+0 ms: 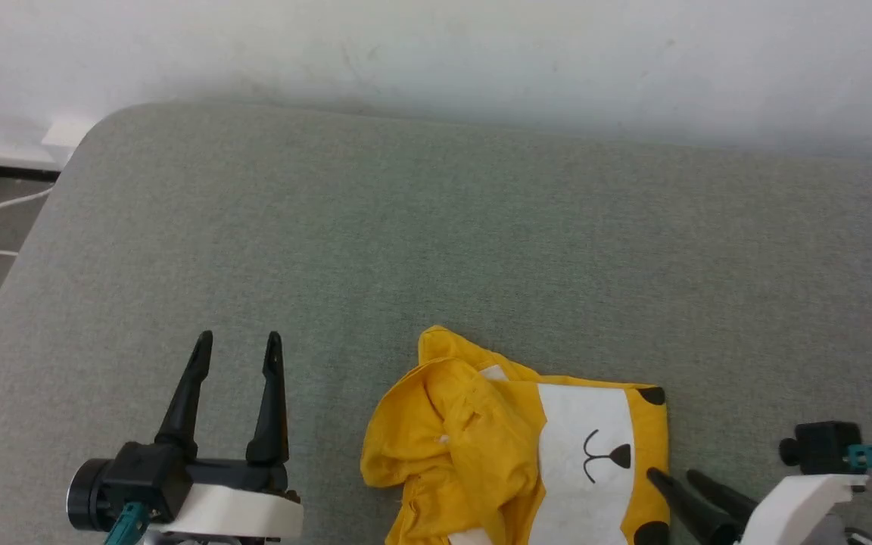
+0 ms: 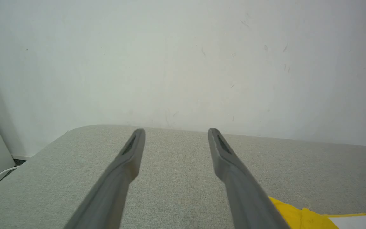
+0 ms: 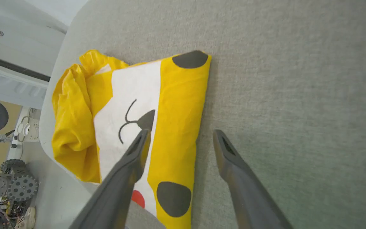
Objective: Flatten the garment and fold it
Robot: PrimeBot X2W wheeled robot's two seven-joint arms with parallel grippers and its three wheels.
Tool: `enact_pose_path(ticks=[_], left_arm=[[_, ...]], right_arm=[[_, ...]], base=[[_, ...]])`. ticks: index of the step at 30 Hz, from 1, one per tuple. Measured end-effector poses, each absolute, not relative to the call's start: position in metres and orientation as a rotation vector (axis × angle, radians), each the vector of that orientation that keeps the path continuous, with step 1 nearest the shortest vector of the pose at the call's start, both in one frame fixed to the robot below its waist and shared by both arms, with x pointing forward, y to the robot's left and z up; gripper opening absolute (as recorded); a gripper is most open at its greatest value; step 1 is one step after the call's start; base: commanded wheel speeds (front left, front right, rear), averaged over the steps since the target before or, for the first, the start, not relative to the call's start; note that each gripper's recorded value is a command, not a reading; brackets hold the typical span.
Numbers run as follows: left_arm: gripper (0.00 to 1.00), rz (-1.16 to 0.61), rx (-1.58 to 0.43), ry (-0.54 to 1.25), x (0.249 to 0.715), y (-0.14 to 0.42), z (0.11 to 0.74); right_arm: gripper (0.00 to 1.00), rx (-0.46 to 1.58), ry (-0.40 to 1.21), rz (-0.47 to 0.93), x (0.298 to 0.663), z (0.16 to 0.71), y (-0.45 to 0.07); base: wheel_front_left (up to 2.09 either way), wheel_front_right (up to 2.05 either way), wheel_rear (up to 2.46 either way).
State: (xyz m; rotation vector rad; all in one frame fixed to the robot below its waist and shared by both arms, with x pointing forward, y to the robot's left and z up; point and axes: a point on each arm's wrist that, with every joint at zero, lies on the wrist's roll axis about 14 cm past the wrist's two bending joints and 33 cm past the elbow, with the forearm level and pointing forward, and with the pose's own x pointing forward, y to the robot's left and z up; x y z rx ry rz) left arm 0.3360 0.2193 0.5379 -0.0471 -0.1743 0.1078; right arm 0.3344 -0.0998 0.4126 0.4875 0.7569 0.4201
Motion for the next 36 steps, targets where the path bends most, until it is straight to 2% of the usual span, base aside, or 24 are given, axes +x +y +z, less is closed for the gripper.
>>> enact_pose_path(ticks=[4, 9, 10, 11, 15, 19, 25, 30, 36], left_arm=[[1.0, 0.125, -0.042, -0.163, 0.336, 0.224, 0.535], [1.0, 0.139, -0.033, -0.156, 0.334, 0.228, 0.534], [1.0, 0.142, -0.031, -0.156, 0.334, 0.229, 0.533], [1.0, 0.143, -0.03, -0.157, 0.333, 0.229, 0.534], [1.0, 0.122, -0.034, -0.161, 0.335, 0.223, 0.535], [1.0, 0.074, -0.049, -0.169, 0.342, 0.208, 0.537], [1.0, -0.037, -0.089, -0.183, 0.36, 0.172, 0.54], [1.0, -0.17, -0.118, -0.212, 0.386, 0.129, 0.549], [1.0, -0.333, -0.155, -0.244, 0.417, 0.073, 0.557]], right_arm=[[1.0, 0.5, 0.883, 0.461, 0.328, 0.389, -0.081], [1.0, 0.496, 0.929, 0.526, 0.333, 0.381, -0.055], [0.38, 0.492, 0.934, 0.536, 0.334, 0.38, -0.052], [0.0, 0.484, 0.931, 0.545, 0.334, 0.38, -0.049], [0.0, 0.431, 0.902, 0.553, 0.336, 0.378, -0.048], [0.0, 0.288, 0.827, 0.551, 0.345, 0.386, -0.065], [0.0, -0.113, 0.652, 0.483, 0.381, 0.423, -0.13], [0.0, -0.414, 0.601, 0.417, 0.392, 0.457, -0.182], [0.0, -0.549, 0.64, 0.253, 0.397, 0.486, -0.263]], base=[[0.0, 0.0, 0.0], [0.0, 0.0, 0.0], [0.0, 0.0, 0.0], [0.0, 0.0, 0.0], [0.0, 0.0, 0.0], [0.0, 0.0, 0.0], [0.0, 0.0, 0.0], [0.0, 0.0, 0.0], [0.0, 0.0, 0.0]])
